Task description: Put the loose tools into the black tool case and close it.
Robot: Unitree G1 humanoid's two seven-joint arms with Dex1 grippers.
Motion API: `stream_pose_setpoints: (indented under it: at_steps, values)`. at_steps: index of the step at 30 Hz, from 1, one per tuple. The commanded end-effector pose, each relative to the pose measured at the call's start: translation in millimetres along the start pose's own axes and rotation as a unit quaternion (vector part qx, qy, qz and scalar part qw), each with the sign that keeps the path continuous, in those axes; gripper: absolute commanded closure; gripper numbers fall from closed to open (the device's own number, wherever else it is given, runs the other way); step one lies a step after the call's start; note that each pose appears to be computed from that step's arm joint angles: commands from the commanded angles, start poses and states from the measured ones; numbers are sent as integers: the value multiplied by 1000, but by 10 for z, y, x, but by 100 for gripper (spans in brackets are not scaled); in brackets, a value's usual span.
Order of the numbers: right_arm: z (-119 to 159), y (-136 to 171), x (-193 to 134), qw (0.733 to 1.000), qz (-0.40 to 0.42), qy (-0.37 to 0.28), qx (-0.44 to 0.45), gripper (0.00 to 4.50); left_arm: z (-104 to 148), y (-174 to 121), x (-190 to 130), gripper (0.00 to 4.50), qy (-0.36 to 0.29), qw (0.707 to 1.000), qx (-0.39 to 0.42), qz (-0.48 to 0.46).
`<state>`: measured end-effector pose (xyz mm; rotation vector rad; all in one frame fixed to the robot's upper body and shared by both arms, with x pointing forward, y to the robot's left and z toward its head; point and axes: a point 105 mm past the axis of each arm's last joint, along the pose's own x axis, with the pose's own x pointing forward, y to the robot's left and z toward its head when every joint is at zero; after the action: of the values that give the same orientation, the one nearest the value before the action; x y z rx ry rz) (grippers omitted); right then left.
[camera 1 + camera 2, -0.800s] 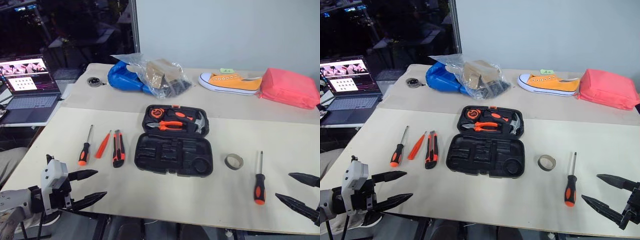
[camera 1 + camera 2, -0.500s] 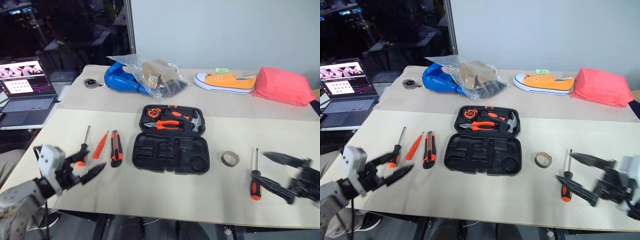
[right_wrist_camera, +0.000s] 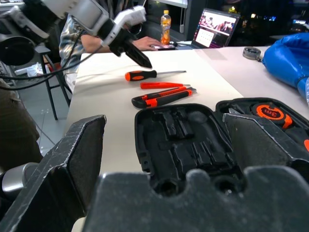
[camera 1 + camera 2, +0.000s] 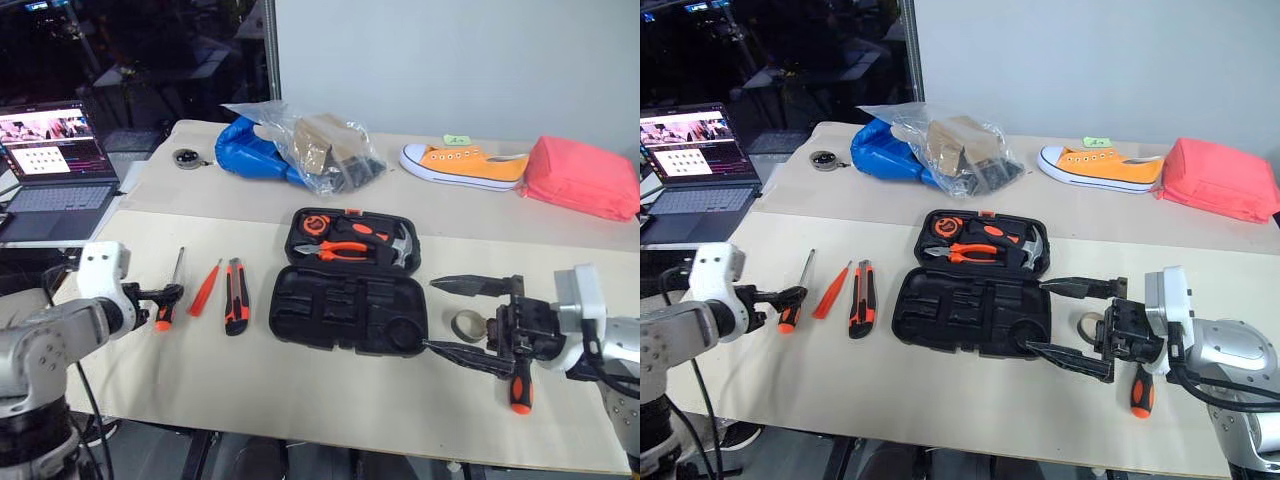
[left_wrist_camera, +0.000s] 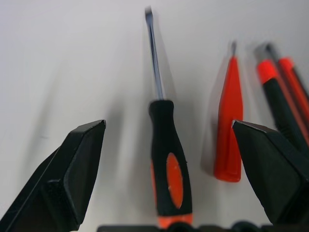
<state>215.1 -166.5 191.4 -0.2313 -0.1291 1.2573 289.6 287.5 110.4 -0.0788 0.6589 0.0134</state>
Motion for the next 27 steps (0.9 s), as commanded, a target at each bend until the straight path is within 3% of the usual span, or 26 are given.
stream_pose_setpoints:
  at_steps: [1, 6, 9, 13, 17, 24, 27]
  values:
    - [85, -24, -4, 1000, 1, 1, -26, 0, -85, 2, 87, 115, 18, 1000, 1, 7]
    - [82, -43, -30, 1000, -6, 3, -27, 0, -108, 4, 96, 291, 7, 1000, 15, 5]
    - [56, -45, -57, 1000, -16, 2, -24, 0, 158, -165, -80, 363, -70, 995, 23, -66]
    - [-13, -56, -151, 999, -45, 9, -22, 0, 408, -492, -514, 363, -133, 958, 159, -196]
    - [-79, -104, -345, 993, -117, 26, -20, 0, 474, -1036, -636, 363, -110, 862, 346, -355]
    - [-242, 84, -973, 973, -210, 97, -10, 0, 523, -1818, -20, 363, -52, 724, 527, -443]
    - [-186, 92, -1087, 968, -233, 94, -13, 0, 535, -2072, 200, 363, -41, 704, 553, -445]
